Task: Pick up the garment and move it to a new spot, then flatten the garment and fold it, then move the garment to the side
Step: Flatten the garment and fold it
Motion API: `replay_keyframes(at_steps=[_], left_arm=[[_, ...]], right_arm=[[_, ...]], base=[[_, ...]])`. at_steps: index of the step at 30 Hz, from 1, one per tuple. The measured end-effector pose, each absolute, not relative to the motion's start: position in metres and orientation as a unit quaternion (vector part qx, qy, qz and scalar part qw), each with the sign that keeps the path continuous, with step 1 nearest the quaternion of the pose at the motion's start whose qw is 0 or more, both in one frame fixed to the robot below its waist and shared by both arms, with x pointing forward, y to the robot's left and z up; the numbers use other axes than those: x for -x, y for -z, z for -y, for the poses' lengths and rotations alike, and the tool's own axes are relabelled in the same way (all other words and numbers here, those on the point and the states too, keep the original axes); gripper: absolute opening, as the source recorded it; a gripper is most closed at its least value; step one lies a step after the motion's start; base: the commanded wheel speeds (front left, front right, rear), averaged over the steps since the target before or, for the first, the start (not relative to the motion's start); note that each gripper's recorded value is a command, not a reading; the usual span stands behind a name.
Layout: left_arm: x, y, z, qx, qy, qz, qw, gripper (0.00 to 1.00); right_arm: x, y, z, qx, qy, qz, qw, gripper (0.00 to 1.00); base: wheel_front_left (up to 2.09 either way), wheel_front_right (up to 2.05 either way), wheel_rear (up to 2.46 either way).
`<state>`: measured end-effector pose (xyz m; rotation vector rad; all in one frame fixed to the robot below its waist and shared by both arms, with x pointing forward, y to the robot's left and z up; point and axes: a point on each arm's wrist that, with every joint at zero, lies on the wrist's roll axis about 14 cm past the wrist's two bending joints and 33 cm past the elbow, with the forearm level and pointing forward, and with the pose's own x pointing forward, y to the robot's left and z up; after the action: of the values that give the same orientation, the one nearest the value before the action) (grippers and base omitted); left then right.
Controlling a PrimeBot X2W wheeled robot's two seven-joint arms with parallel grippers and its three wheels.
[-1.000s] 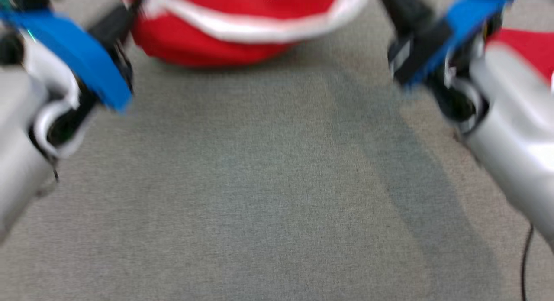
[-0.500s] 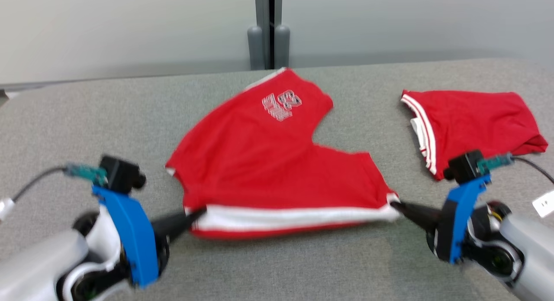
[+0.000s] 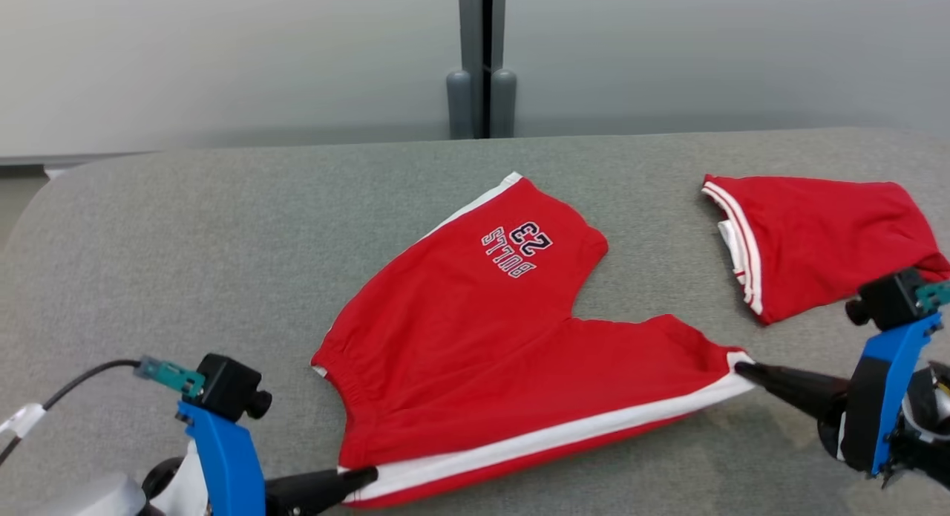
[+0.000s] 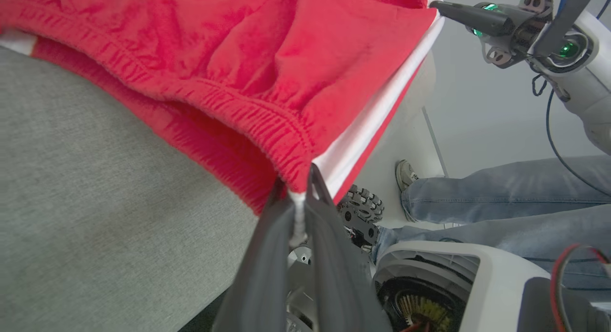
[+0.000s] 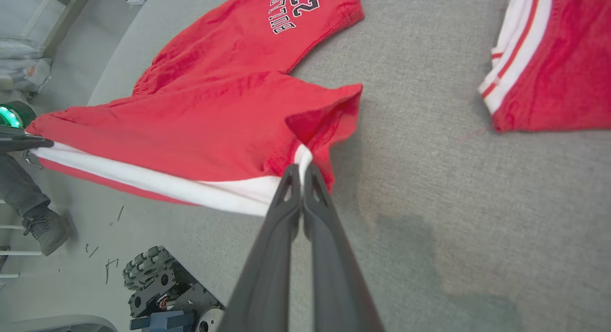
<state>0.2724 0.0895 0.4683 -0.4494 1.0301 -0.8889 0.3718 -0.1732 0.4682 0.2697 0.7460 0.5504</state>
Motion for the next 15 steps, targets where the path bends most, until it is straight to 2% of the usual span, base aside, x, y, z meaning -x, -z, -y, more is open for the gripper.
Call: replay_keyframes(at_steps=[4, 15], left_arm=[[-0.291, -0.479, -0.093, 0.228, 0.398, -0.460, 0.761, 0.00], [-0.347, -0.474, -0.104, 0.253, 0.371, -0.476, 0.756, 0.00]], right_arm=[[-0.395, -0.479, 0.164, -0.116, -0.283, -0.361, 0.881, 0.00], [-0.484, -0.466, 0.125, -0.113, -0.303, -0.457, 0.829, 0.00]], base=[[0.00, 0.00, 0.00], [0.00, 0.00, 0.00]])
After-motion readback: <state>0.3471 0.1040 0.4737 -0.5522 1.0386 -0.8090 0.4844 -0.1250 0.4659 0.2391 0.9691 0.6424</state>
